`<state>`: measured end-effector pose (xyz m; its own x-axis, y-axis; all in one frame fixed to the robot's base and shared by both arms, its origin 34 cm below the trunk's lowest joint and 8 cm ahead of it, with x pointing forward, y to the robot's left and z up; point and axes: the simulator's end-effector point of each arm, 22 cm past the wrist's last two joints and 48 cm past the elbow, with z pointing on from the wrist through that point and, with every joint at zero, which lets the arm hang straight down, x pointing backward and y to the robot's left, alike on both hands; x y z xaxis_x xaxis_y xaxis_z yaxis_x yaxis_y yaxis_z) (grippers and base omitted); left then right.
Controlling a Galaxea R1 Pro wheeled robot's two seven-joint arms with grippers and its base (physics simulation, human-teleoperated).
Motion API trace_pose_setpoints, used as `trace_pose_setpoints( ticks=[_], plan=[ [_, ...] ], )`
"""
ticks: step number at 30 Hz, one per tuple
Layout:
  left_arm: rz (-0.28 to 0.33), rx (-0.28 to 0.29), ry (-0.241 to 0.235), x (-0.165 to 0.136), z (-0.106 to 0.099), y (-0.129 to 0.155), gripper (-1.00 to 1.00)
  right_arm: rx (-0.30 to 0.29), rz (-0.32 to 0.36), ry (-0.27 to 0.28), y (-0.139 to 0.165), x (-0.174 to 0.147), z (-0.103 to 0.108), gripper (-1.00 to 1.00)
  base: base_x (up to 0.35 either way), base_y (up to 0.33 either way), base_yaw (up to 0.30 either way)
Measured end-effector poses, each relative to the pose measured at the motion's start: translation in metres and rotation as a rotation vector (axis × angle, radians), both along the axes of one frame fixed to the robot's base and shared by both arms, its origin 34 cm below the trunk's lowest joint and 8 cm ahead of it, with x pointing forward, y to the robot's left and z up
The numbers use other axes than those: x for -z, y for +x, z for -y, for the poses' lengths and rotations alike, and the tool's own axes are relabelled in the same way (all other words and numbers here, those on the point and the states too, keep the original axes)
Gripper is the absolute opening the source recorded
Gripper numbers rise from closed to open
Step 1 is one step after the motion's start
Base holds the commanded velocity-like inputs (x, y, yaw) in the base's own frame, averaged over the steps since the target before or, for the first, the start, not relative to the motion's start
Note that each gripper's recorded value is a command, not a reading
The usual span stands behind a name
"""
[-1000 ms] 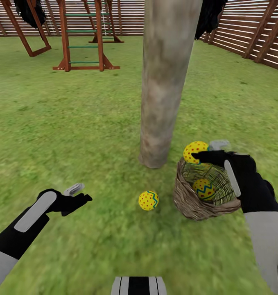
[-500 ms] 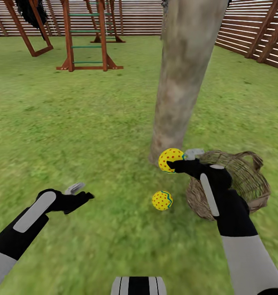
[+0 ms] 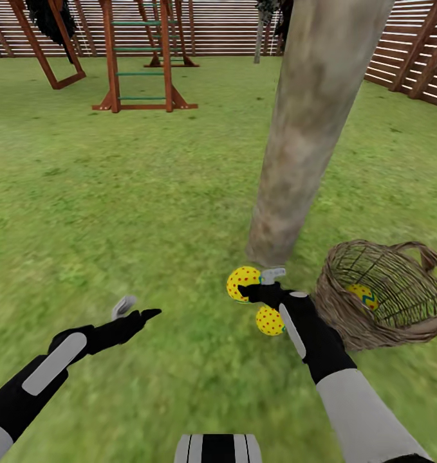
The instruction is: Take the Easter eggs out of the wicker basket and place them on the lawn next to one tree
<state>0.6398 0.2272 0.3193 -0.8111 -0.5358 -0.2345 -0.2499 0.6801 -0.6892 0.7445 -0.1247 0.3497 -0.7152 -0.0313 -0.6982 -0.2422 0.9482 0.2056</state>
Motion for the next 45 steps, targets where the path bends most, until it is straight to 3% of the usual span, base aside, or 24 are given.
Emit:
trace_pose_setpoints(
  ticks=[2,5,10,31,34,36,45],
  plan=[
    [0.011,0.010,-0.023,-0.003,0.006,0.000,1.00,-0.012,-0.009,0.001,-0.013,0.028,-0.007,-1.00,0.038,0.011,0.000],
    [-0.009,0.008,-0.019,0.006,0.003,-0.006,1.00,-0.042,0.009,0.026,-0.017,0.031,-0.023,-1.00,0.007,0.002,0.000],
    [-0.041,0.013,-0.014,0.018,0.004,-0.019,1.00,-0.054,-0.033,0.055,-0.033,0.049,-0.044,-1.00,0.000,0.000,0.000],
    [-0.062,0.032,-0.015,0.024,0.011,-0.030,1.00,-0.047,-0.052,0.039,-0.046,0.069,-0.038,-1.00,0.075,0.000,0.000],
    [-0.076,0.045,-0.012,0.030,0.016,-0.036,1.00,-0.047,-0.056,0.038,-0.049,0.073,-0.038,-1.00,0.093,0.000,0.000],
    [-0.079,0.052,-0.040,0.029,0.035,-0.038,1.00,-0.047,-0.050,0.037,-0.051,0.077,-0.039,-1.00,0.006,0.000,0.000],
    [-0.090,0.048,-0.043,0.033,0.037,-0.040,1.00,-0.047,-0.050,0.037,-0.052,0.079,-0.039,-1.00,0.038,0.000,0.000]
  ],
)
